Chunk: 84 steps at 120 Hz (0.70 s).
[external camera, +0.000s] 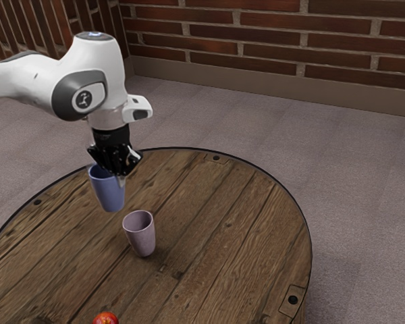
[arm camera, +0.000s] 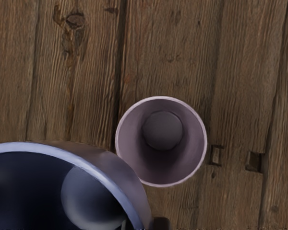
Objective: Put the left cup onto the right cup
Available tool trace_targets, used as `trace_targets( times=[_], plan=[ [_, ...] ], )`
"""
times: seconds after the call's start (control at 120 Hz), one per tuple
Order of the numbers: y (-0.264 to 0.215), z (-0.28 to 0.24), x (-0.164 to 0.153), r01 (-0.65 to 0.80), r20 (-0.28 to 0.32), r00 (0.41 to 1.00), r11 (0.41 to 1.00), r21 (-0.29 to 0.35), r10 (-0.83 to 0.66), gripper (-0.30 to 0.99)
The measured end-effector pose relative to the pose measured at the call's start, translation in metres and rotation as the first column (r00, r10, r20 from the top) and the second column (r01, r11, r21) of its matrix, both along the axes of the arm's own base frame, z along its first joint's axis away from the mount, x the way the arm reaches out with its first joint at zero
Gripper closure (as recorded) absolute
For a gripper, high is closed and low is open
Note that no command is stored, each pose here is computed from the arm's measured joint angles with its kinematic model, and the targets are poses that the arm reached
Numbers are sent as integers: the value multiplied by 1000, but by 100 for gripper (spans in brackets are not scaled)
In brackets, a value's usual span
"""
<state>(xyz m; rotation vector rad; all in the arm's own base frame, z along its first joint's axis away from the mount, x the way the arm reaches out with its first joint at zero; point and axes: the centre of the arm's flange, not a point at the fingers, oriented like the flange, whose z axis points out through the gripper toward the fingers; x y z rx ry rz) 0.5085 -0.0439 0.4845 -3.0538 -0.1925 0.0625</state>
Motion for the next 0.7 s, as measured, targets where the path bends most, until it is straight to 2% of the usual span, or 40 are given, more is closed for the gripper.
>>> trace_targets(
  times=[0.25, 0.7],
  plan=[
    [-31, -24, 4, -61, -29, 998, 998, -22, 60, 79],
    [-17, -57, 34, -167, -9, 986, 986, -27, 167, 79]
  ],
)
